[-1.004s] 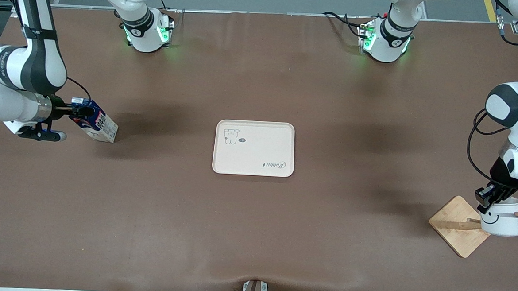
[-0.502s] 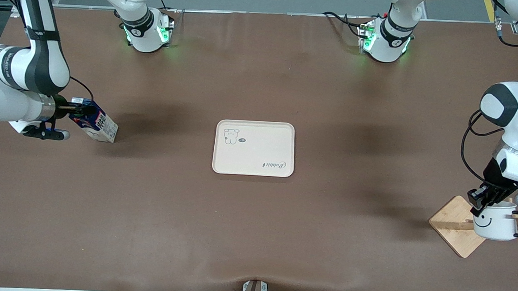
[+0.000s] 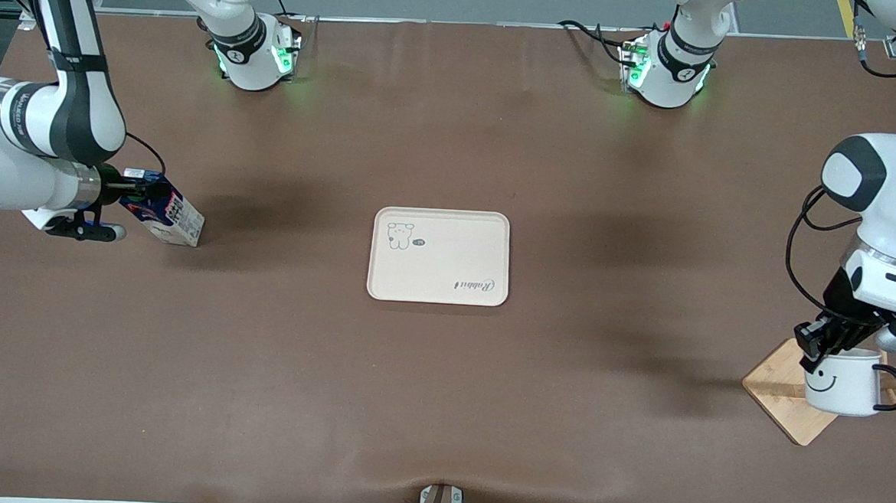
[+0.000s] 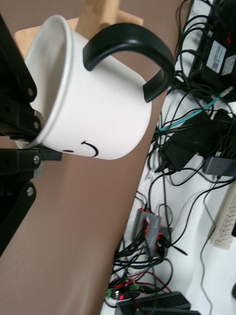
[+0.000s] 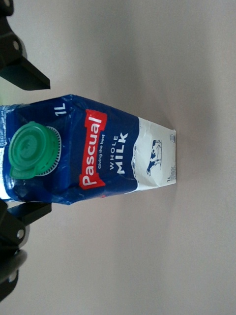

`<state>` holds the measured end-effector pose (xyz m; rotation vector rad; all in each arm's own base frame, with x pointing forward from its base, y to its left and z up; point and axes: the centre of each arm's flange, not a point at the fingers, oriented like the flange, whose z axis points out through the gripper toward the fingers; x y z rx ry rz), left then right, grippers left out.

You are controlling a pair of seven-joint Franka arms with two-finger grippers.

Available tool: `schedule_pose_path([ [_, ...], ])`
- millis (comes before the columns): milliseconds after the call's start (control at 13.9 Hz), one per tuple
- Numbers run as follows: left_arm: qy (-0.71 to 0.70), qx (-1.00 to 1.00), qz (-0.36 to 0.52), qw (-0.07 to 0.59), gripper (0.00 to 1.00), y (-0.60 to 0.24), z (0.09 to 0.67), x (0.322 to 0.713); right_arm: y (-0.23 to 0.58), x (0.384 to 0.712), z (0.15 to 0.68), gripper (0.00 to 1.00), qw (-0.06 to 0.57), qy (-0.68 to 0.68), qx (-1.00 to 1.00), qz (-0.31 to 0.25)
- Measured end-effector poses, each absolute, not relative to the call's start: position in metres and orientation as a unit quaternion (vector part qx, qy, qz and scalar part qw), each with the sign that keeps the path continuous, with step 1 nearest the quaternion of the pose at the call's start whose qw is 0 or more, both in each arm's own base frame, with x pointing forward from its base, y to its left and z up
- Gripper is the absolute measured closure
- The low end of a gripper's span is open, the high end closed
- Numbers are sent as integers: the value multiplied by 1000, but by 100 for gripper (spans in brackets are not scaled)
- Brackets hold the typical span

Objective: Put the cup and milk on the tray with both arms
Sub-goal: 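Lift the mug off the mug tree and carry it over the tray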

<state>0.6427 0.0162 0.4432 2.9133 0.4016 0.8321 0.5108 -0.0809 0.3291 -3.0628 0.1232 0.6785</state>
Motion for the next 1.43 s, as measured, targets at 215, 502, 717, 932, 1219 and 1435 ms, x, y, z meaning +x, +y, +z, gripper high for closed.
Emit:
schedule_pose_path([
  [215, 153, 959, 233, 53, 92, -16, 458, 631, -81, 510, 327, 0, 1, 39, -976, 214],
  [502, 212, 957, 179, 81, 92, -88, 461, 615, -80, 510, 328, 28, 0, 39, -977, 208],
  [717, 241, 957, 136, 92, 92, -145, 461, 600, -80, 511, 330, 34, 0, 38, -978, 205],
  [932, 248, 961, 80, 89, 92, -214, 460, 579, -81, 519, 346, 34, -1, 40, -979, 198],
  [1219, 212, 973, 12, 86, 92, -320, 429, 546, -83, 538, 390, 34, -3, 43, -982, 185],
  [1435, 174, 981, -36, 82, 92, -388, 388, 519, -85, 551, 412, 34, -6, 44, -985, 164],
])
